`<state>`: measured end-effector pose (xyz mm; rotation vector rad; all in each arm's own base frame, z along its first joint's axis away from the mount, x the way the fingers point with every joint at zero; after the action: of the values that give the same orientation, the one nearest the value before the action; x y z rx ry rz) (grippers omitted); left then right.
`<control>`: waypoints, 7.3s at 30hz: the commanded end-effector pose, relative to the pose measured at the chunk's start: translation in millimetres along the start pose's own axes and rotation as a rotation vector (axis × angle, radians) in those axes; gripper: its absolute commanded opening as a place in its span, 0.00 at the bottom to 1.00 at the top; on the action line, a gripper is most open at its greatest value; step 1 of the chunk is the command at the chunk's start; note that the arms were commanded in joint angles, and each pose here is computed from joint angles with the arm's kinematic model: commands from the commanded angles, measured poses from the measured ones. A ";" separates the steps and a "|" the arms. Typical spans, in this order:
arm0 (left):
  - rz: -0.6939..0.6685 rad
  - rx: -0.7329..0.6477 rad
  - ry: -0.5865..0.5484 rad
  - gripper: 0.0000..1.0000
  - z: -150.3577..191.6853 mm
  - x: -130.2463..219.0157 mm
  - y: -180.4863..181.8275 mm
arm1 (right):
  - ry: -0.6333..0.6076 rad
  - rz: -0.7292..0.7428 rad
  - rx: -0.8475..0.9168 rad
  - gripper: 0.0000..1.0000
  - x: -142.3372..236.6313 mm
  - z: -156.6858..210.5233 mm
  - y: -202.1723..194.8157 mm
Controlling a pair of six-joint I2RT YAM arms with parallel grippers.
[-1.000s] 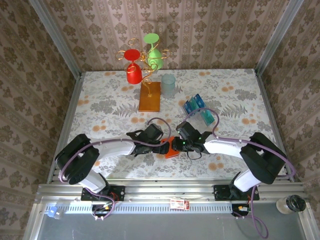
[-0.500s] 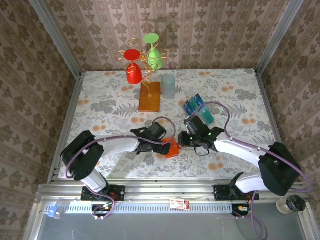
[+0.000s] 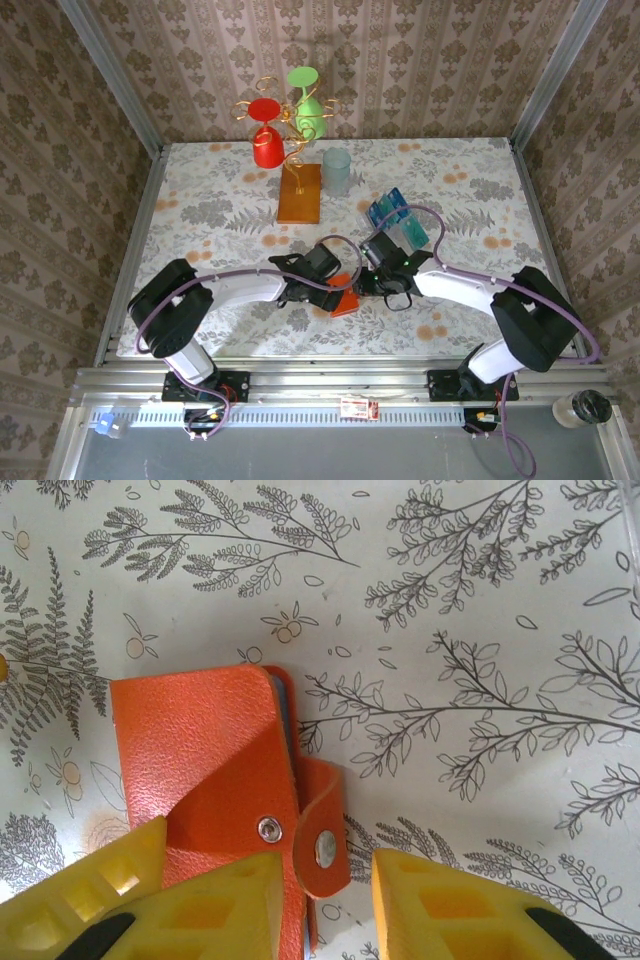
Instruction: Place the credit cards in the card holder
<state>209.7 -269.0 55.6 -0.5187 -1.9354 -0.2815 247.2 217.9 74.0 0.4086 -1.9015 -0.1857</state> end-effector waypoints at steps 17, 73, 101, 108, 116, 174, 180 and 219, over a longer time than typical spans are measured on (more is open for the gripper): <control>-0.107 -0.084 0.141 1.00 38.2 -11.8 20.0 | 0.034 0.011 0.031 0.20 -9.7 -3.2 3.9; -0.109 -0.090 0.140 1.00 39.5 -13.3 20.4 | 0.135 -0.033 -0.077 0.00 -43.0 54.2 -6.2; -0.100 -0.055 0.116 1.00 27.6 -17.6 29.8 | 0.065 -0.008 -0.157 0.00 -34.1 81.6 -7.6; -0.092 -0.050 0.104 1.00 20.9 -16.2 28.6 | 0.031 -0.028 -0.148 0.04 -22.1 71.0 3.2; -0.080 -0.031 0.085 1.00 16.6 -8.6 27.8 | 0.004 -0.041 -0.115 0.28 -12.8 45.9 11.4; -0.523 0.474 -0.650 1.00 -50.7 142.8 297.1 | -0.587 0.832 -0.327 1.00 125.1 -124.8 -261.7; -0.565 0.432 -0.630 1.00 -37.5 126.6 302.4 | -0.608 0.768 -0.251 1.00 107.9 -120.4 -258.0; -0.445 0.281 -0.791 1.00 -40.2 49.4 302.6 | -0.878 0.567 0.031 1.00 81.3 -107.7 -232.5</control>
<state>366.6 -7.4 97.0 0.0462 -2.7530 -0.0905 357.8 -20.4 97.5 -0.2726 -2.7459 0.0485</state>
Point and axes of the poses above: each hand's point on the last joint's axis, 136 mm out from that joint toward the fingers, its own x axis back along the fingers, its own y axis along the line the jaws close on, z = x × y, the point moved 3 cm from there along x, back along the fingers, and after that the axes turned 5 degrees about x, right-handed, at the moved point
